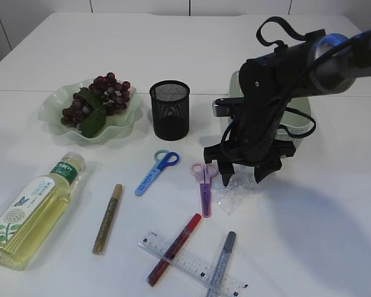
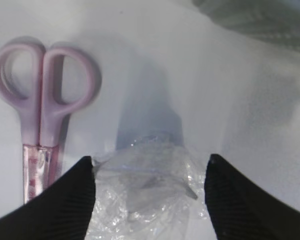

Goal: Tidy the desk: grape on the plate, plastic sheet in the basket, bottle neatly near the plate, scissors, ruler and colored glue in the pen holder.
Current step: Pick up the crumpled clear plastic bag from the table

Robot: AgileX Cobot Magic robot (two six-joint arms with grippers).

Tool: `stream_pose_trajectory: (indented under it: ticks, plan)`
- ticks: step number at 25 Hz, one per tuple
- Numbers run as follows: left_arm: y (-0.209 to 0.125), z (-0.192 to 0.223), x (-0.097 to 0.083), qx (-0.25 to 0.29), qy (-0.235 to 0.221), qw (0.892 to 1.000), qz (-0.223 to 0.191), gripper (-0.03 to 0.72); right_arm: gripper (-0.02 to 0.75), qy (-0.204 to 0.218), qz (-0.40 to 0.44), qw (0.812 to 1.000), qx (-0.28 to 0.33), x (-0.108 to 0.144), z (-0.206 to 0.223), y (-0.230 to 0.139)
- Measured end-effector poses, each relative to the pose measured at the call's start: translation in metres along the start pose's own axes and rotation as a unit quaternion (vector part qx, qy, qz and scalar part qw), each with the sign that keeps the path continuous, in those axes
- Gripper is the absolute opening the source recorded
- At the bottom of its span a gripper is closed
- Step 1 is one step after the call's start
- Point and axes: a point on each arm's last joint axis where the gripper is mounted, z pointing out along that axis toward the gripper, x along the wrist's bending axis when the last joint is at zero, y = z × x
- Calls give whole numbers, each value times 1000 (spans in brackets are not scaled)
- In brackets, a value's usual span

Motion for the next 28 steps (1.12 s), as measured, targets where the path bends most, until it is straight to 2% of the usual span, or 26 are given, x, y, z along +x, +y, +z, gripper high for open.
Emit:
stream_pose_trajectory:
  ticks: [21,24,28]
  plan:
    - [0,0,0,0,0,1000,0,367,531,-4,1,1000,17,-1,2,-3]
    - [0,0,0,0,0,1000,0,367,486,-4,1,1000,17,0,2,-3]
    - [0,0,0,0,0,1000,0,367,344,-1,4,1000,18,0,2,-3]
